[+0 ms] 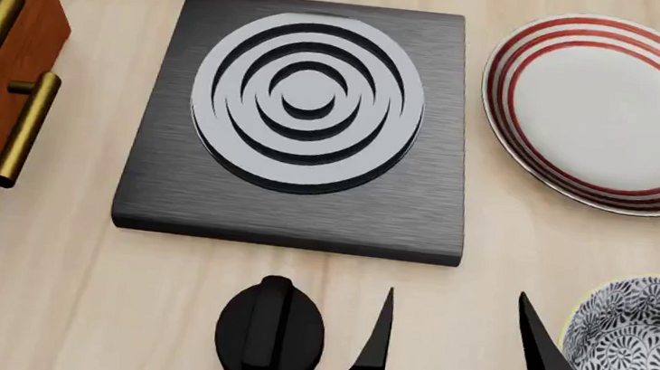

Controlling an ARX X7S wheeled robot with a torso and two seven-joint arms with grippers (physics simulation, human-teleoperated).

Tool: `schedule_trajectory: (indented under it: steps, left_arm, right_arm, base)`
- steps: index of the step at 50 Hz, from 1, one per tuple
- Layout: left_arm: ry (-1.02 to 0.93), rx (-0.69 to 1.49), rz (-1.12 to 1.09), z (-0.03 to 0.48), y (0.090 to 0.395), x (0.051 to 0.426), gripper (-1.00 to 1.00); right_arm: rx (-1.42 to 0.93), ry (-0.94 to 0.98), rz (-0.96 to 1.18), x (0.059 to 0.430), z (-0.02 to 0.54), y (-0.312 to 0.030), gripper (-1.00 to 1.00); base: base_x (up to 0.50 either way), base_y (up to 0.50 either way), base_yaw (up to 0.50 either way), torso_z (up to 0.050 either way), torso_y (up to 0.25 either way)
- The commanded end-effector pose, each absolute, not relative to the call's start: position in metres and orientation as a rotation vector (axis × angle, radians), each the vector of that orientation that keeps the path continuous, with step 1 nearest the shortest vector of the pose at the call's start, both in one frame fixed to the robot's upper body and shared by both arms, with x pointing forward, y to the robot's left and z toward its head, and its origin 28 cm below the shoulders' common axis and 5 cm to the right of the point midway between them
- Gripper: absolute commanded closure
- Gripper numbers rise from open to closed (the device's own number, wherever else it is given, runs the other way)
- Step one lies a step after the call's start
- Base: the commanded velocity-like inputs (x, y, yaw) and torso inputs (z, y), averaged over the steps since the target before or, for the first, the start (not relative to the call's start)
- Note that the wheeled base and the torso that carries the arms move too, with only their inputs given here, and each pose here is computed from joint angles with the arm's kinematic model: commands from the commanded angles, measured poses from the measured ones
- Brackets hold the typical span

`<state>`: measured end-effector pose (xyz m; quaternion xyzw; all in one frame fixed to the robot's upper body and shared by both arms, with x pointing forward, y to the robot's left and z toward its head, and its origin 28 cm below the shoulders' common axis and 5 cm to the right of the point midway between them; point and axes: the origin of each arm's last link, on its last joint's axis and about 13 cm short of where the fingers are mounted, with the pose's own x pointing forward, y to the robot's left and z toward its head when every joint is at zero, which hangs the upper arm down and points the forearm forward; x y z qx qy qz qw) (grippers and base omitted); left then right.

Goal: Pick up the cream cheese and put it in the bowl.

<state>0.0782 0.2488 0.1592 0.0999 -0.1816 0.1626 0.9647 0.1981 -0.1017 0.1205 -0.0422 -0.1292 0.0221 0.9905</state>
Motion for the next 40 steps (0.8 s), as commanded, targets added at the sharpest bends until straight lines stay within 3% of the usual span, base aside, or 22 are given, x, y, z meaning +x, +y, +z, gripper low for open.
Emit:
schedule_trajectory:
  steps: [1,13,14,18,22,40]
  left_arm:
    - [-0.362,0.196,0.420,0.166,0.258,0.068,-1.00]
    - [-0.309,0.210,0.595,0.160,0.265,0.075,-1.00]
    - [-0.493,0.233,0.677,0.174,0.276,0.096,-1.00]
    - [-0.470,0.228,0.889,0.180,0.318,0.055,-1.00]
    - [-0.324,0.211,0.756,0.170,0.332,0.038,-1.00]
    - [-0.336,0.160,0.808,0.181,0.360,0.024,-1.00]
  right_arm:
    - [-0.084,-0.260,0.046,0.198,0.120,-0.102,-1.00]
    - [-0.088,-0.258,0.047,0.198,0.120,-0.102,-1.00]
    - [-0.089,-0.257,0.047,0.198,0.120,-0.102,-1.00]
    - [-0.092,-0.257,0.047,0.199,0.120,-0.102,-1.00]
    - [-0.092,-0.257,0.048,0.199,0.119,-0.102,-1.00]
    - [-0.096,-0.261,0.041,0.198,0.119,-0.102,-1.00]
  base:
    - [0.00,0.00,0.00,0.000,0.000]
    - [0.00,0.00,0.00,0.000,0.000]
    - [0.00,0.00,0.00,0.000,0.000]
    - [0.00,0.00,0.00,0.000,0.000]
    - [0.00,0.00,0.00,0.000,0.000]
    - [0.00,0.00,0.00,0.000,0.000]
